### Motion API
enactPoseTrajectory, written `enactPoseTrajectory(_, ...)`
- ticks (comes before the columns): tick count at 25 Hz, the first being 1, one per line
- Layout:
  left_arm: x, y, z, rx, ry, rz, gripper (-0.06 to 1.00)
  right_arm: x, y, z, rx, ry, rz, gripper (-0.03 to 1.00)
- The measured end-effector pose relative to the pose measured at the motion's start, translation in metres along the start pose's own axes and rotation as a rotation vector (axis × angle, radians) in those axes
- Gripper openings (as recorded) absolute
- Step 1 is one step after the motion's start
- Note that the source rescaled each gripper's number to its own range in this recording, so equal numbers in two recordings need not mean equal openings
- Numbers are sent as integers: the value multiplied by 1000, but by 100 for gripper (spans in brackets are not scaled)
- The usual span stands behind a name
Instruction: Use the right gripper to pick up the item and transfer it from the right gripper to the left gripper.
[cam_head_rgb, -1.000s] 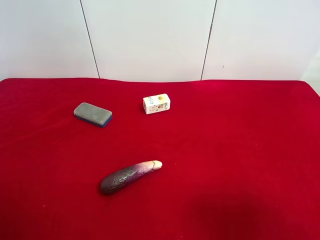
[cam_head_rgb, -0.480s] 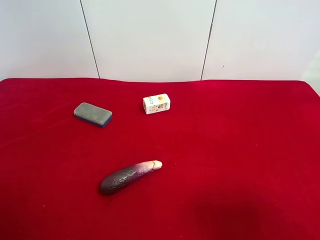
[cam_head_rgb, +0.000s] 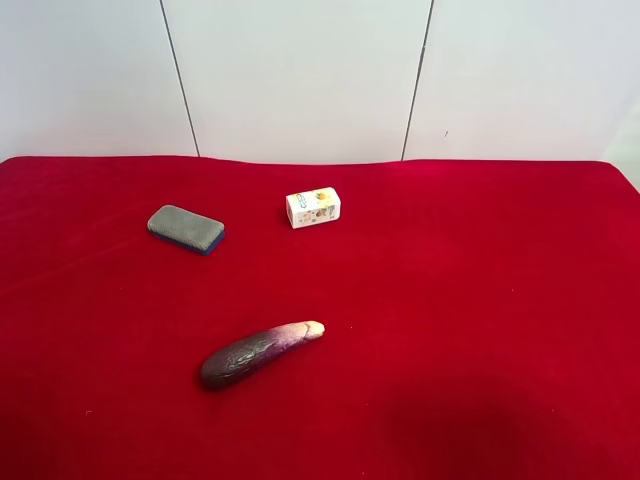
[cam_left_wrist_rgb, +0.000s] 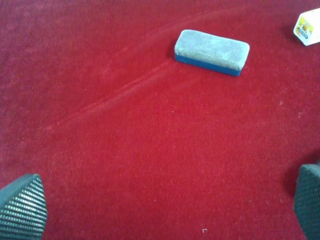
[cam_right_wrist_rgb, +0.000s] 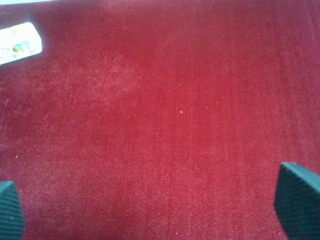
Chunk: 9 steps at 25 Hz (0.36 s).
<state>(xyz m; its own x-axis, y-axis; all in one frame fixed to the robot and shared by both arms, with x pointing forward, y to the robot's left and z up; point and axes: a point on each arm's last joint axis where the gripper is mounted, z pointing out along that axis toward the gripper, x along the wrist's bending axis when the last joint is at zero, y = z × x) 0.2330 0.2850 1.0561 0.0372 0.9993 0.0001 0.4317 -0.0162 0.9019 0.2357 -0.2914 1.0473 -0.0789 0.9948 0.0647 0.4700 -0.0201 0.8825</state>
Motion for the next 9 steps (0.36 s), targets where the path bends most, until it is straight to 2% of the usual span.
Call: enactPoseTrajectory(9,0,0,0,1,0,0,100,0,0,0,0,0,0,100)
